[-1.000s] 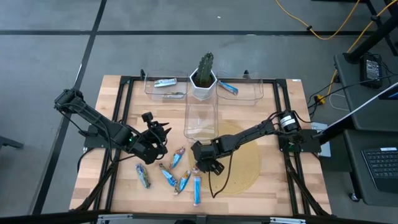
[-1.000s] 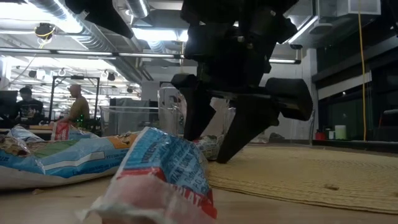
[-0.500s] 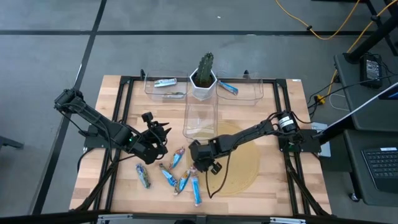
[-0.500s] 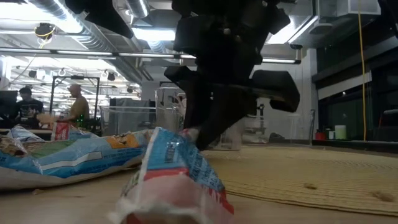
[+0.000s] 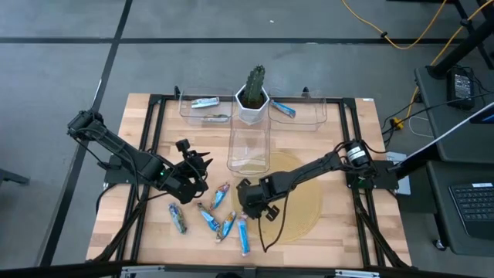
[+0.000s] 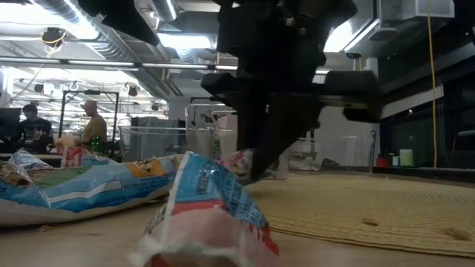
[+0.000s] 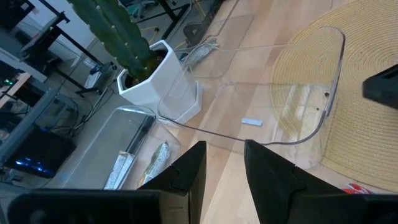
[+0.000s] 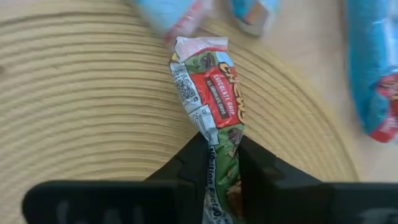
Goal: Pick and place Granola Bars by type
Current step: Put the red green granola bar into the right transparent bin
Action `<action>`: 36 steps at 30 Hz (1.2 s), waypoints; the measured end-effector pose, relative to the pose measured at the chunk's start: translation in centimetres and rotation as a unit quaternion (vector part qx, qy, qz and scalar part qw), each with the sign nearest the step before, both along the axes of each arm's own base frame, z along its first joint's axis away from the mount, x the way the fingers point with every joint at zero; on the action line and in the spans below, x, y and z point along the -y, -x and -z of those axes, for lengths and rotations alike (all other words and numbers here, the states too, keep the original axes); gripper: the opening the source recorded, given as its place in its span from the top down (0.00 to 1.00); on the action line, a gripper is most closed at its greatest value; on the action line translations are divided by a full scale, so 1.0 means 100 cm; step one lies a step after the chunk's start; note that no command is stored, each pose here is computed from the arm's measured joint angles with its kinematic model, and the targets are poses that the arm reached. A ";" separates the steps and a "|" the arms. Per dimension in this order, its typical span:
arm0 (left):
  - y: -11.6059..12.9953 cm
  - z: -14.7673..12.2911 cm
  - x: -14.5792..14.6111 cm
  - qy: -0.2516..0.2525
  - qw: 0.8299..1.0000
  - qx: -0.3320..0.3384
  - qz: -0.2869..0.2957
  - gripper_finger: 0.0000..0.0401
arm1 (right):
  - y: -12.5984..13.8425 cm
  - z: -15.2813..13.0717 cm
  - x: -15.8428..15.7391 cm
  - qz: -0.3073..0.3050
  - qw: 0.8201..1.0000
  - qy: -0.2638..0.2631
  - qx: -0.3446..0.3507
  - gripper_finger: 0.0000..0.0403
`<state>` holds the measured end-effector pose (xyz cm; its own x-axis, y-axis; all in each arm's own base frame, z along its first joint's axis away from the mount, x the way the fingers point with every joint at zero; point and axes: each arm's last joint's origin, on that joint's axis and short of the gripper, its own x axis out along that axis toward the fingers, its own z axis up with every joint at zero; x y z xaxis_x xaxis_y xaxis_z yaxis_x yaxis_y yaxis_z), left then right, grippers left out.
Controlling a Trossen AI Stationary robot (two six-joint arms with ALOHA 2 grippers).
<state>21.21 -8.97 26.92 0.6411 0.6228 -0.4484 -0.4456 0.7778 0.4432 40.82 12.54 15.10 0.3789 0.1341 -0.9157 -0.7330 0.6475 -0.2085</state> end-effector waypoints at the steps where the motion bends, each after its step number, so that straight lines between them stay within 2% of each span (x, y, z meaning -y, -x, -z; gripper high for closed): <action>1: 0.000 0.000 0.000 0.000 1.000 0.000 0.000 0.75 | 0.001 0.000 -0.001 0.001 1.000 0.000 -0.006 0.82; 6: 0.000 0.000 0.000 0.001 1.000 0.001 -0.001 0.75 | 0.010 0.002 -0.010 0.002 0.999 0.004 -0.039 0.83; 14: 0.000 0.000 0.000 0.002 1.000 0.002 -0.001 0.75 | 0.014 0.003 -0.016 0.031 0.998 -0.006 -0.052 0.83; 21: 0.000 0.000 0.000 -0.001 1.000 -0.001 0.001 0.75 | 0.019 -0.003 -0.015 0.082 0.994 -0.020 -0.069 0.83; 29: 0.000 0.000 0.000 -0.011 1.000 -0.010 0.007 0.75 | 0.031 -0.051 -0.010 0.149 0.986 -0.064 -0.040 0.83; 36: 0.000 0.000 0.000 -0.013 1.000 -0.011 0.008 0.75 | 0.058 -0.103 0.004 0.251 0.963 -0.100 -0.020 0.83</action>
<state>21.20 -8.96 26.93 0.6408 0.6246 -0.4464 -0.4234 0.7726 0.4732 35.05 12.12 25.43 0.4071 0.1186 -0.9056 -0.3228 0.9462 -0.0212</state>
